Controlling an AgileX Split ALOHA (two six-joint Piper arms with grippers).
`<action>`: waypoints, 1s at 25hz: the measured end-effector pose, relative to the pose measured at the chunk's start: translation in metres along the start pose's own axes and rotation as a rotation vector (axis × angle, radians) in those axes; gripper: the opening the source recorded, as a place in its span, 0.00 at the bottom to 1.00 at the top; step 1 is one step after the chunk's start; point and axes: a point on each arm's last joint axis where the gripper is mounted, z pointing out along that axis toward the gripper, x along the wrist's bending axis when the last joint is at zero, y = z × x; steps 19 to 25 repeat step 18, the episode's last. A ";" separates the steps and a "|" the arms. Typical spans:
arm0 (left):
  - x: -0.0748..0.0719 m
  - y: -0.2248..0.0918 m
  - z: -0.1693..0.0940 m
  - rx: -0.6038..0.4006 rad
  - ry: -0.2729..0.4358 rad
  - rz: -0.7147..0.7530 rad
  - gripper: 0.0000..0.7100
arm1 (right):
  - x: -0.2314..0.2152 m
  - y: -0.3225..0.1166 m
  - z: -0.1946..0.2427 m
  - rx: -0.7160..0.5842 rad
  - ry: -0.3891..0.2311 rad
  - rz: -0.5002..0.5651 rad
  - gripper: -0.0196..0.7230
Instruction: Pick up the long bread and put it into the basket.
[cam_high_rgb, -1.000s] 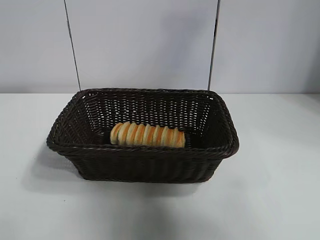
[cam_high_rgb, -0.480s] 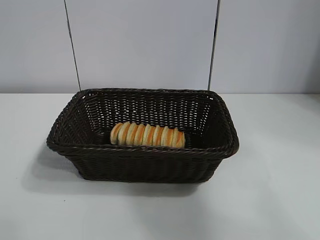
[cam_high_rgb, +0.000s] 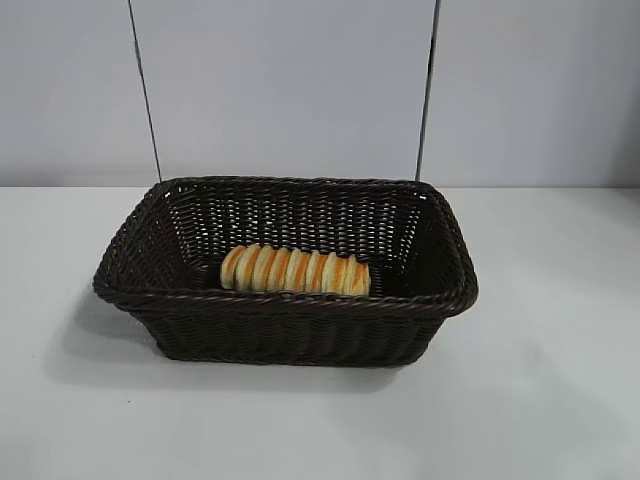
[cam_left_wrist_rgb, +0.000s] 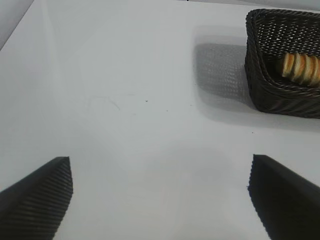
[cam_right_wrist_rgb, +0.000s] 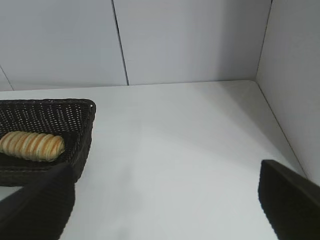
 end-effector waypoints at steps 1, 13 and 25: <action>0.000 0.000 0.000 0.000 0.000 0.000 0.97 | 0.000 -0.004 0.005 0.023 0.001 0.000 0.96; 0.000 0.000 0.000 0.000 0.000 -0.001 0.97 | 0.000 -0.010 0.016 0.035 0.004 0.003 0.96; 0.000 0.000 0.000 0.000 0.000 -0.001 0.97 | 0.000 -0.010 0.016 0.033 0.004 0.007 0.96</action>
